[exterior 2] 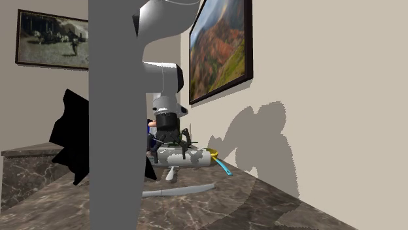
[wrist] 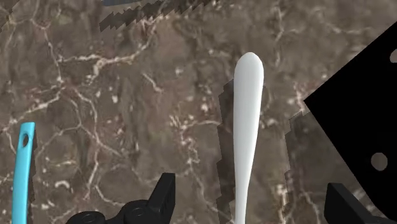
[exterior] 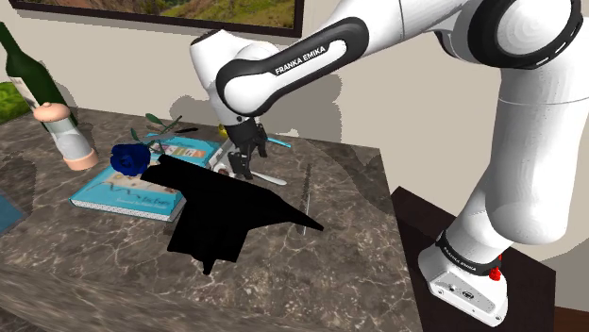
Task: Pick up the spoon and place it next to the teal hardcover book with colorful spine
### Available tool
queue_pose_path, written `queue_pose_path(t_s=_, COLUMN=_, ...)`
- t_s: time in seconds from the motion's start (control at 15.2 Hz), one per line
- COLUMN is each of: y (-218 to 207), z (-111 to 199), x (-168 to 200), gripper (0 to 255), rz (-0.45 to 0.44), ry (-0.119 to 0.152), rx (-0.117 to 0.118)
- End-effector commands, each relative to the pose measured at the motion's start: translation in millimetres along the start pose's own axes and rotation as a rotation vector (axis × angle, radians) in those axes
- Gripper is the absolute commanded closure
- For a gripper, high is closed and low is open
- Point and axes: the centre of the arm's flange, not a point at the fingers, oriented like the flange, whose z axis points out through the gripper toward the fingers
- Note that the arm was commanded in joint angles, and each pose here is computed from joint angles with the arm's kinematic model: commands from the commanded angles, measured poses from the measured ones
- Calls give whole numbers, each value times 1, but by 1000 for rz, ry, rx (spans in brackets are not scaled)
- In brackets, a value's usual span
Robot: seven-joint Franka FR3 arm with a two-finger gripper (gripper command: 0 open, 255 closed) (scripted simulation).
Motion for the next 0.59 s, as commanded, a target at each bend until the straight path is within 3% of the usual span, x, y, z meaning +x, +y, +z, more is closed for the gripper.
queue_pose_path(t_s=0.0, y=1, z=-23, x=1, gripper=0, rz=-1, ry=-1, rx=0)
queue_pose_path(t_s=0.53, y=1, z=-33, x=1, gripper=0, rz=-1, ry=-1, rx=0)
